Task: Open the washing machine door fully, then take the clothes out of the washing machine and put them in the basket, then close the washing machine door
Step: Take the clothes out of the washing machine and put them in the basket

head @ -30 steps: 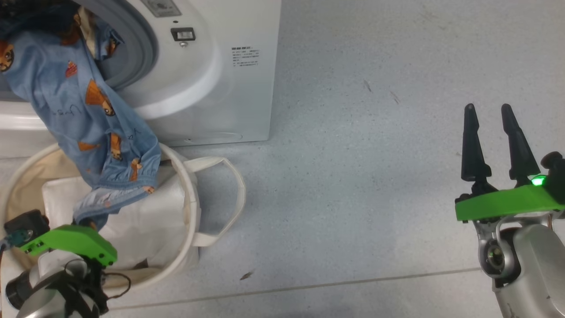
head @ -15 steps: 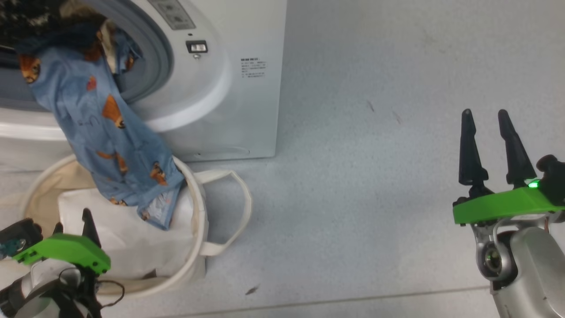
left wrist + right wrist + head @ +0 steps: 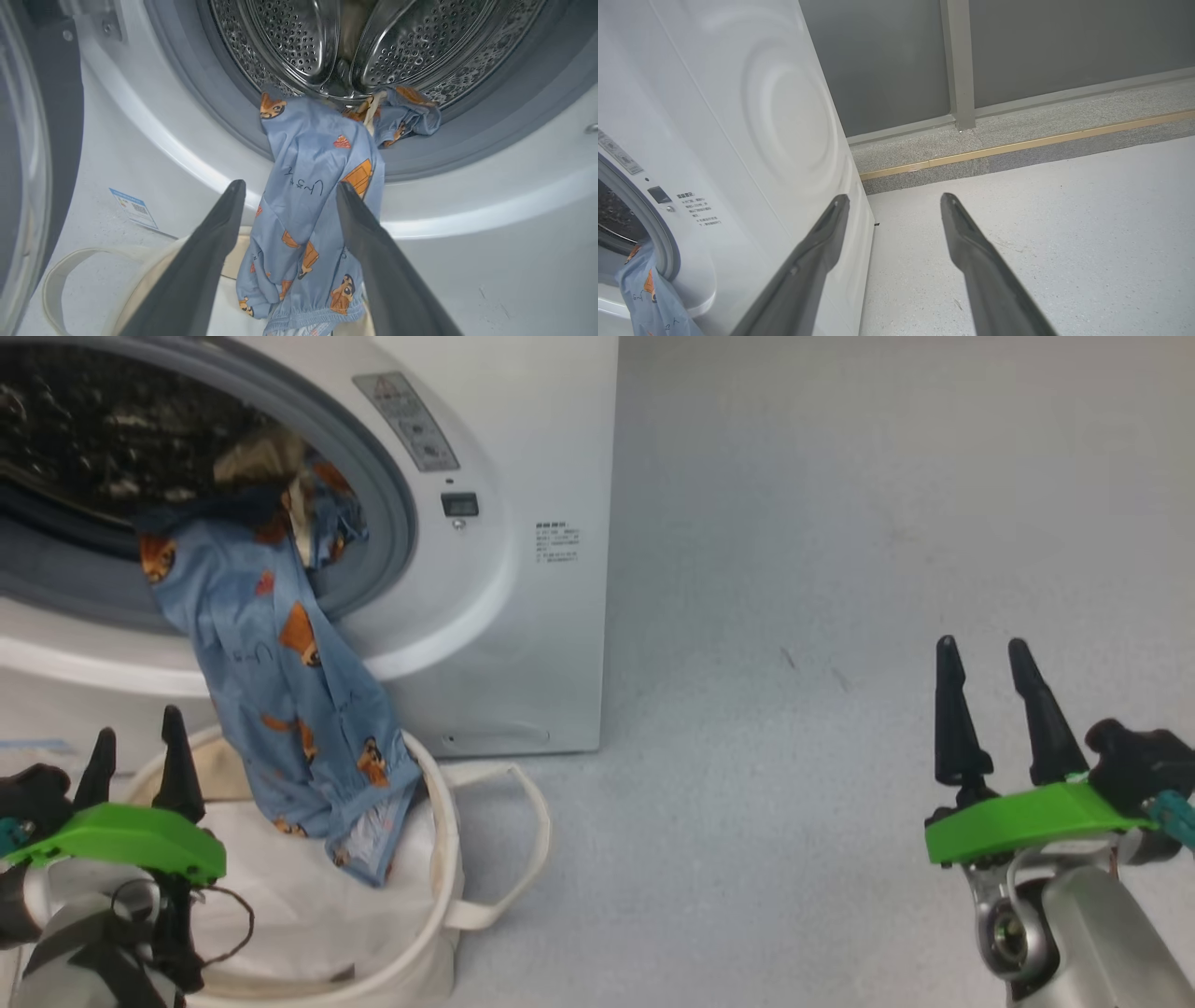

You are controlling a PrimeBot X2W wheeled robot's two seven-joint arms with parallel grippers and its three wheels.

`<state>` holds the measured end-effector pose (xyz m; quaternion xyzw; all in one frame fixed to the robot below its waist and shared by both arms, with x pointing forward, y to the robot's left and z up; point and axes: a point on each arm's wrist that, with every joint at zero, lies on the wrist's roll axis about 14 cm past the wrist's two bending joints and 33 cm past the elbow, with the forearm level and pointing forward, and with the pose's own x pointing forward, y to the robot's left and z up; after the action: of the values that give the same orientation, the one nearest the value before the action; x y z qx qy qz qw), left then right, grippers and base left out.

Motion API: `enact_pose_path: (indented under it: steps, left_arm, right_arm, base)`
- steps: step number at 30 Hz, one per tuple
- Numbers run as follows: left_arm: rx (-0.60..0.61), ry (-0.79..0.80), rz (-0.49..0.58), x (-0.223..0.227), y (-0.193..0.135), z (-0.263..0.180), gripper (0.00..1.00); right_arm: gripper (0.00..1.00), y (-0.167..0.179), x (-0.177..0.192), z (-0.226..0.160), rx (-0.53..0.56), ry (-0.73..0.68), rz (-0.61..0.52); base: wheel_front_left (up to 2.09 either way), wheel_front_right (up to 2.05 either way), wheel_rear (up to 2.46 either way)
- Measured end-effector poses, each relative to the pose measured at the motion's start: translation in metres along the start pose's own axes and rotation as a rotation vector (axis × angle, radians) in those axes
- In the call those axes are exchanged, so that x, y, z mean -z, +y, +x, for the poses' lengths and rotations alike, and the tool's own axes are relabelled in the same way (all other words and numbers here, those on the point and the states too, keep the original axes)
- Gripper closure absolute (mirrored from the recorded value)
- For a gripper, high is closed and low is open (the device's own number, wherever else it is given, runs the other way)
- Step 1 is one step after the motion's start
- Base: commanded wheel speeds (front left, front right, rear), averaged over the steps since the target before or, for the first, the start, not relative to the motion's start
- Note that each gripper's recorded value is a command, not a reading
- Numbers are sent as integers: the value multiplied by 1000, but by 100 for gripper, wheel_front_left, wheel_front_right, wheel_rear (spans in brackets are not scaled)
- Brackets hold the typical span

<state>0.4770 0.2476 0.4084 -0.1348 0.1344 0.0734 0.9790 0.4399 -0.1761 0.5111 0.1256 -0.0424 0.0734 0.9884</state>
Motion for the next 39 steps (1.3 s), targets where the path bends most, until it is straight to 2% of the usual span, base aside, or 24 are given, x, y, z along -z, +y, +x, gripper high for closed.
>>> enact_pose_path:
  steps: [5,9,13,19,28,39]
  left_arm:
    - [74,-130,30,-36,-17,-17,0]
    - [208,-247,63,-68,-53,-37,0]
    - [278,-283,70,-76,-65,-57,0]
    - [278,-240,61,-61,-52,-80,0]
    - [286,-246,66,-62,-50,-101,0]
    - [288,-272,70,-75,-54,-106,0]
  right_arm:
    - [0,7,-8,-12,-3,-18,10]
    - [0,12,-12,-24,-4,-22,17]
    - [0,16,-16,-31,-7,-32,17]
    - [0,17,-19,-40,-4,-38,18]
    - [0,25,-26,-47,-22,-54,18]
    - [0,27,-22,-55,-25,-40,9]
  base:
    - [0,0,0]
    - [0,0,0]
    - [0,0,0]
    - [0,0,0]
    - [0,0,0]
    - [0,0,0]
